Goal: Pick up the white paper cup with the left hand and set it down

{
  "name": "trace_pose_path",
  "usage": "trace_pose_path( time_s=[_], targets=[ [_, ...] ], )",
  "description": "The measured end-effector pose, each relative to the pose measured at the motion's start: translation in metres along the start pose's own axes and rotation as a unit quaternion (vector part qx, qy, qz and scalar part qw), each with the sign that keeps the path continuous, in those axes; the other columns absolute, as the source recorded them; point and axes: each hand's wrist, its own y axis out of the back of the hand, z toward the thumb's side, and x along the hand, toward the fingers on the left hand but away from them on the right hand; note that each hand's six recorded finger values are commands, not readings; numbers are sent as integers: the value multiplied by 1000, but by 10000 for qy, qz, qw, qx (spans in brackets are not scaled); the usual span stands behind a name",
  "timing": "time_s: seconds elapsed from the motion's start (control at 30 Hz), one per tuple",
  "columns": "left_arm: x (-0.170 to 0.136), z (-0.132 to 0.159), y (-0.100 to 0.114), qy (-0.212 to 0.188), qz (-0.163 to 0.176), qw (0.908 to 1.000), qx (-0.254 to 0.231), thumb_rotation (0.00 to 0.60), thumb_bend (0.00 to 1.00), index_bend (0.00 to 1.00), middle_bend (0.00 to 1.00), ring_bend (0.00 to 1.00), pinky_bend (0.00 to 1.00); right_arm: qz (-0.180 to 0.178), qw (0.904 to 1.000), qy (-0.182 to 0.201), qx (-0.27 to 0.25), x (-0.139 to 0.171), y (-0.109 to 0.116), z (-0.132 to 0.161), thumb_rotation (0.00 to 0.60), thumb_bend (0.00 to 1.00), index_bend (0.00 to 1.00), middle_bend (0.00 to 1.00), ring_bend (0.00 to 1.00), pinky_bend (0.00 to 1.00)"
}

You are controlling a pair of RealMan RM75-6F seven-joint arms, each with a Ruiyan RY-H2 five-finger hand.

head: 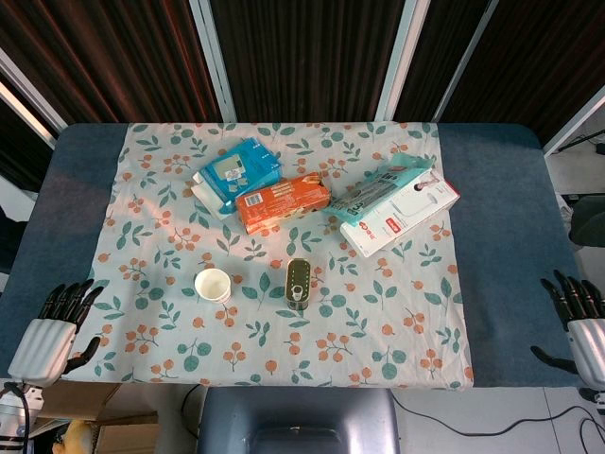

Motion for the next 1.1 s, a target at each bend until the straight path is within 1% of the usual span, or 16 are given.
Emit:
trace_pose_path(
  time_s=[0.33,0.53,0.73,0.9,1.03,1.1],
  targets=[
    [2,0,4,56,169,9998,78,600,355,0,0,0,0,-6,10000,-7,-13,0,-2,-2,600,191,0,0,0,0],
    [7,8,5,-83,196,9997,139,600,357,0,0,0,0,-5,10000,12,16,-1,-2,0,600,191,0,0,0,0],
    [21,33,12,-420,231,9981,387,600,360,0,0,0,0,-21,9998,-38,195,-3,-1,-1,600,192,0,0,0,0],
    [38,64,21,-877,212,9937,663,600,349,0,0,0,0,-33,9997,-105,229,-5,-1,-2,600,192,0,0,0,0],
    [50,83,22,-1192,108,9900,753,600,333,0,0,0,0,-2,9997,-111,219,-6,-3,-2,600,191,0,0,0,0],
    [60,99,20,-1449,5,9850,935,600,329,0,0,0,0,46,9997,-102,221,-7,-5,-2,600,191,0,0,0,0]
  ],
)
